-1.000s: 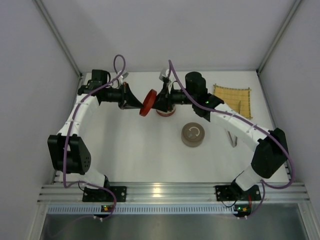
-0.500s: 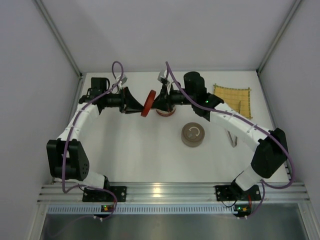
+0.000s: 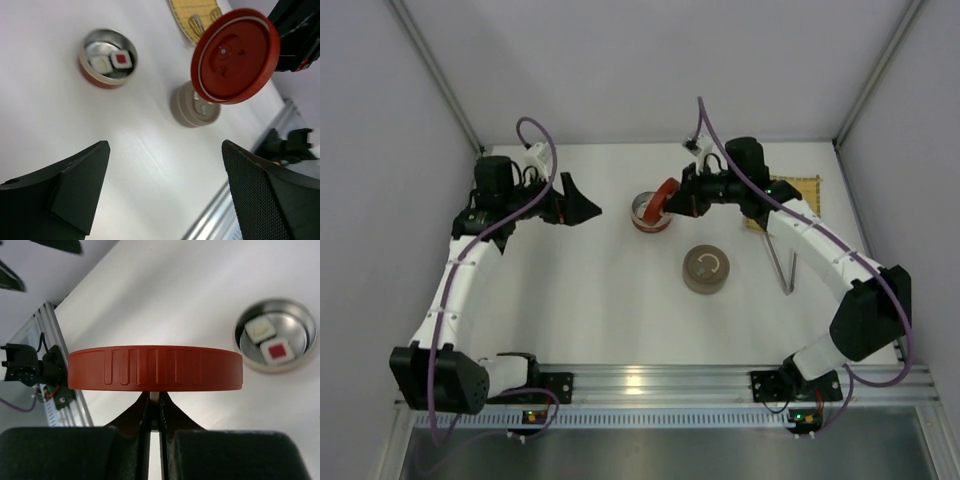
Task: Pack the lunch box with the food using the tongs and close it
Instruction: Pick up the box lid from the center of the board.
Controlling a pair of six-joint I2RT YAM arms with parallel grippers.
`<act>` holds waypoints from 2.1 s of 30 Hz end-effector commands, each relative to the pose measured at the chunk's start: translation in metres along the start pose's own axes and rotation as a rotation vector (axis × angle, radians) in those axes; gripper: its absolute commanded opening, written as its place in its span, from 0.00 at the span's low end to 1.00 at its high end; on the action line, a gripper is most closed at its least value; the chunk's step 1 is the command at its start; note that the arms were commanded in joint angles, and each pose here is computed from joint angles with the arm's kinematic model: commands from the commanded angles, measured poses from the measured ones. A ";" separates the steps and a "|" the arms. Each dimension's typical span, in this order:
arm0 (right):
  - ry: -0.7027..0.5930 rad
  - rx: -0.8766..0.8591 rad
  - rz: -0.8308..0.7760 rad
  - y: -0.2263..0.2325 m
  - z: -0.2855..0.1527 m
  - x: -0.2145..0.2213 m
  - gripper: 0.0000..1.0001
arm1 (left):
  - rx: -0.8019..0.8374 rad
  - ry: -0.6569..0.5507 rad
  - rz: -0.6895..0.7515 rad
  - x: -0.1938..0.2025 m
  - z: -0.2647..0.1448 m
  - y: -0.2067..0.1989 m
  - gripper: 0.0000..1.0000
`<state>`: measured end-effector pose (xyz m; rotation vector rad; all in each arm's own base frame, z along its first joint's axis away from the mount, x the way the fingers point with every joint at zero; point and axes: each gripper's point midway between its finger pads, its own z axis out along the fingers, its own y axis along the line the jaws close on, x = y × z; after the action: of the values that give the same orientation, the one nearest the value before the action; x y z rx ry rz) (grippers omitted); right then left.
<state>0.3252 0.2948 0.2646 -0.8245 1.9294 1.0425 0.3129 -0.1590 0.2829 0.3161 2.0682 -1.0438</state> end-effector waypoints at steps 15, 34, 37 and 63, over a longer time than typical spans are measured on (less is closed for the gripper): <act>-0.069 0.171 1.059 -0.030 -0.012 0.028 0.00 | -0.080 -0.097 1.192 0.023 0.015 -0.082 0.77; 0.038 0.139 1.430 -0.002 0.004 0.060 0.00 | 0.072 0.042 1.450 0.077 0.106 -0.138 0.52; 0.051 0.119 1.435 0.006 0.005 0.058 0.00 | 0.066 0.064 1.448 0.082 0.113 -0.133 0.50; 0.083 0.064 1.451 0.024 -0.005 0.057 0.00 | -0.061 0.052 1.477 0.072 0.106 -0.113 0.35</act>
<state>0.2855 0.2859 0.2056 0.8963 2.5761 1.5819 0.2540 -0.3247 0.2170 1.6254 1.3631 -0.0796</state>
